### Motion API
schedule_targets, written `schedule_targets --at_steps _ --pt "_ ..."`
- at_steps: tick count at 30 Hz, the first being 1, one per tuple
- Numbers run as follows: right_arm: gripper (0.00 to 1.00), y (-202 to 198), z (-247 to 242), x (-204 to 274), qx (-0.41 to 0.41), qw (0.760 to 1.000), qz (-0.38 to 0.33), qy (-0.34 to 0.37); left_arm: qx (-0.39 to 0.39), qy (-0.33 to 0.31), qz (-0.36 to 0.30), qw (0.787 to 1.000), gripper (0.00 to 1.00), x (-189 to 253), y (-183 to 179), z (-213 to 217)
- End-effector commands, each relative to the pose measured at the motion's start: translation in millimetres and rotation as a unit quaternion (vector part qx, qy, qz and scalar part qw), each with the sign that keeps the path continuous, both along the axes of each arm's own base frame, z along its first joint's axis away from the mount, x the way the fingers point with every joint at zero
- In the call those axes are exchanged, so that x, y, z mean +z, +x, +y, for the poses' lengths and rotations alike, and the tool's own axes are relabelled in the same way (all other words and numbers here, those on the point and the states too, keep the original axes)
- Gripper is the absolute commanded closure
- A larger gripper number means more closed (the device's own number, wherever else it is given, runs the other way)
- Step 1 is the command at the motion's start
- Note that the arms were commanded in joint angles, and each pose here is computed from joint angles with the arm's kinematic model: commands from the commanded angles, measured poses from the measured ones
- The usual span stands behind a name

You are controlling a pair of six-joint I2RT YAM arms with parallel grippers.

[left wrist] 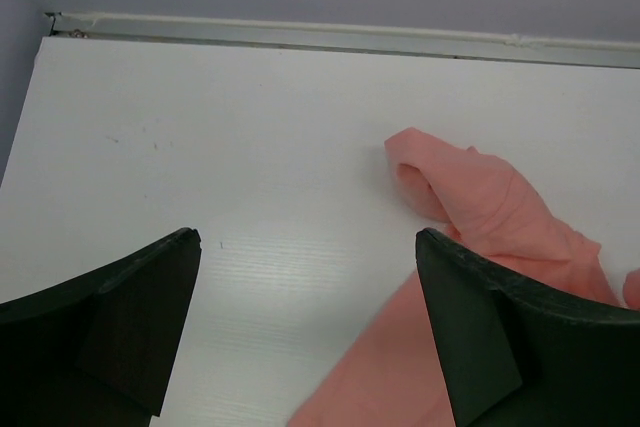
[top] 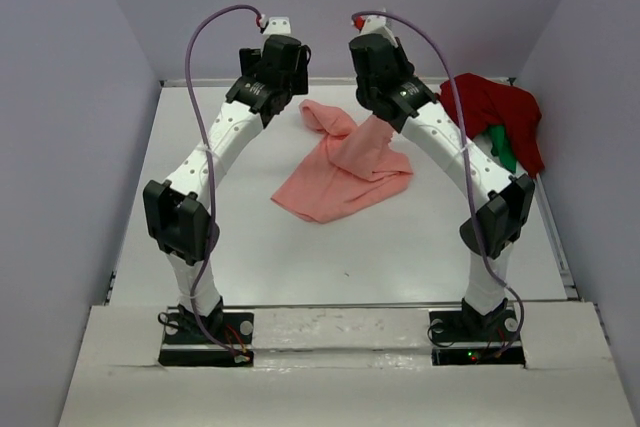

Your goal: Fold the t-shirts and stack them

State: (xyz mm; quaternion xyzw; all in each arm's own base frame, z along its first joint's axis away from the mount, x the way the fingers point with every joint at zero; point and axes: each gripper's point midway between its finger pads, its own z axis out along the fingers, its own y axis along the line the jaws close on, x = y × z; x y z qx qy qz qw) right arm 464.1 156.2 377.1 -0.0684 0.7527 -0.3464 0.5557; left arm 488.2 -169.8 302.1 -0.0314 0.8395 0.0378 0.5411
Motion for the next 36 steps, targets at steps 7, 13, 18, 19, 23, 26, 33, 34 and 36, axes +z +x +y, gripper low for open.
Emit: schedule_targets --at_steps 7,13,18,19,23,26,33,34,36 --pt "1.0 0 -72 -79 -0.051 0.977 0.08 0.193 0.03 -0.017 0.033 0.999 0.01 -37 -26 16" --pt "1.0 5 -92 -132 -0.082 0.963 0.127 0.224 0.042 -0.028 0.053 0.997 0.01 -57 -45 24" --pt "0.86 10 -100 -144 -0.083 0.956 0.139 0.244 0.073 -0.025 0.077 0.994 0.01 -83 -60 42" --pt "0.73 11 -100 -141 -0.082 0.957 0.133 0.246 0.073 -0.026 0.079 0.994 0.01 -86 -62 43" --pt "0.33 17 -94 -116 -0.049 0.96 0.115 0.25 0.079 -0.048 0.085 0.992 0.01 -101 -71 45" --pt "0.27 23 -103 -96 -0.047 0.966 0.097 0.235 0.069 -0.083 0.079 0.991 0.02 -101 -73 44" --pt "0.38 39 -44 -69 0.119 0.937 0.12 0.306 0.057 -0.148 0.104 0.982 0.11 -135 -95 41" --pt "0.42 42 -20 -72 0.171 0.917 0.136 0.333 0.049 -0.162 0.102 0.98 0.14 -134 -95 36" --pt "0.53 46 2 -69 0.213 0.896 0.152 0.357 0.042 -0.174 0.107 0.978 0.16 -141 -99 32"
